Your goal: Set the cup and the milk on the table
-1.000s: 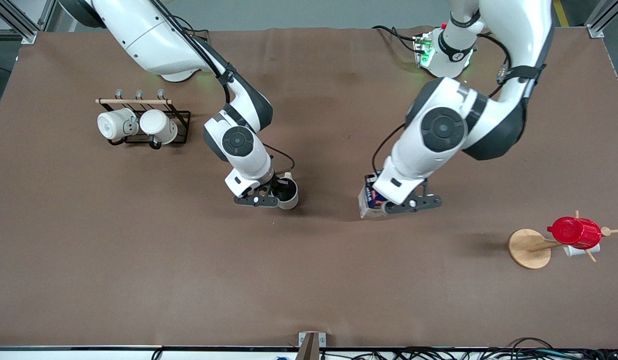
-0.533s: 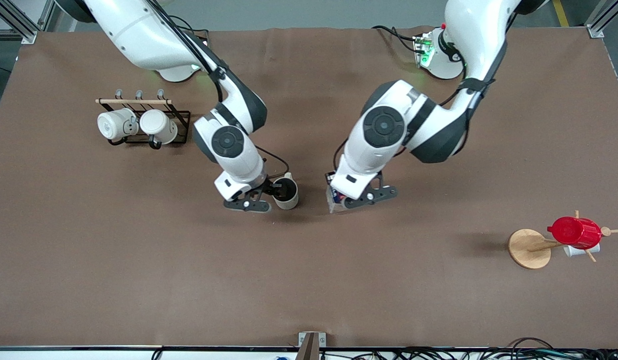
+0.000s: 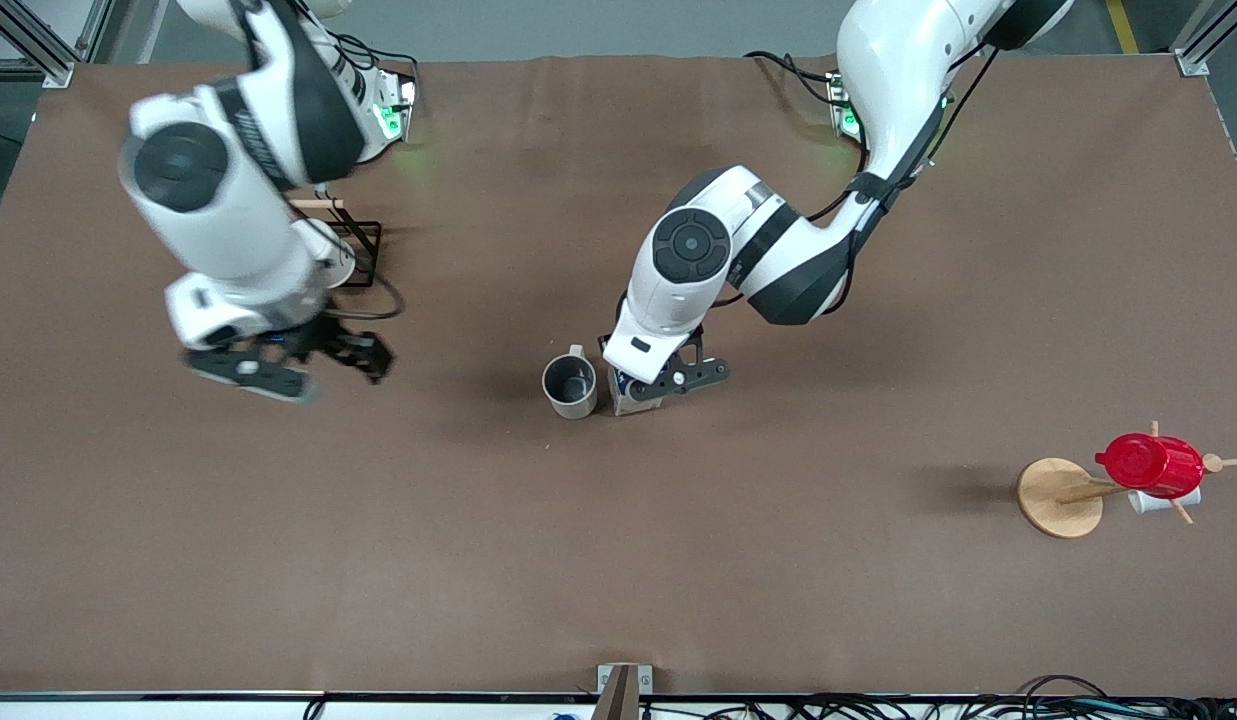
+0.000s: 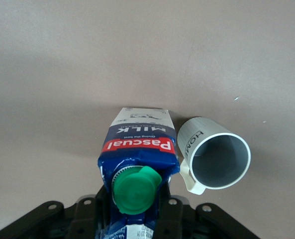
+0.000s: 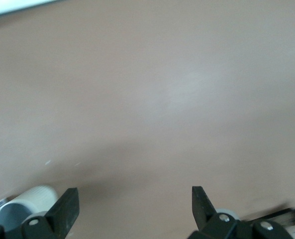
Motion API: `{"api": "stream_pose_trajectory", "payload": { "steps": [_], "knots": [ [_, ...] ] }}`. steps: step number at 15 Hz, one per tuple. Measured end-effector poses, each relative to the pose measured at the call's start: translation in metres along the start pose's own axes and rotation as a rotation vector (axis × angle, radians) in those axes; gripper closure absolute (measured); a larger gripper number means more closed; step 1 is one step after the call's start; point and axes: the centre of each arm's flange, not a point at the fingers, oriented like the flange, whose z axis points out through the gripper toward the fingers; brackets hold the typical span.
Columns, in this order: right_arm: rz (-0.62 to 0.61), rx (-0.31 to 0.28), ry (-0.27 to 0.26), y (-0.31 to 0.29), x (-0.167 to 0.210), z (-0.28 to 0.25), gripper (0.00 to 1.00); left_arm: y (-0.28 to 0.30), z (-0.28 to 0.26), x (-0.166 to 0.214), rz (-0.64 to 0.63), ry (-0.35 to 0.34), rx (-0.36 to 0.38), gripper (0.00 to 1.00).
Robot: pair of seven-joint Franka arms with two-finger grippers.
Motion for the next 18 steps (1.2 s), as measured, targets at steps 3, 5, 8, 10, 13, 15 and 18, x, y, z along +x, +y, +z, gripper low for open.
{"api": "stream_pose_trajectory", "payload": {
  "steps": [3, 5, 8, 10, 13, 15, 18],
  "knots": [
    [0.009, 0.054, -0.025, 0.086, 0.029, -0.024, 0.0, 0.003, 0.006, -0.001, 0.003, 0.001, -0.008, 0.29],
    [-0.051, 0.058, -0.041, 0.142, 0.039, -0.038, 0.0, 0.003, 0.007, 0.0, 0.003, 0.001, -0.008, 0.11],
    [-0.099, 0.043, -0.085, 0.195, 0.036, -0.066, 0.0, 0.003, -0.013, 0.01, 0.008, 0.054, -0.021, 0.0],
    [-0.121, 0.041, -0.108, 0.208, 0.031, -0.086, 0.0, -0.01, -0.058, 0.027, 0.029, 0.143, -0.009, 0.0],
    [-0.136, 0.045, -0.102, 0.207, 0.028, -0.098, 0.0, -0.072, -0.164, 0.055, 0.128, 0.251, 0.092, 0.0],
    [-0.142, 0.046, -0.097, 0.204, 0.028, -0.1, 0.0, -0.13, -0.232, 0.068, 0.165, 0.268, 0.148, 0.0],
    [-0.144, 0.048, -0.086, 0.205, 0.027, -0.125, 0.0, -0.211, -0.295, 0.08, 0.199, 0.233, 0.202, 0.0]
  ]
}}
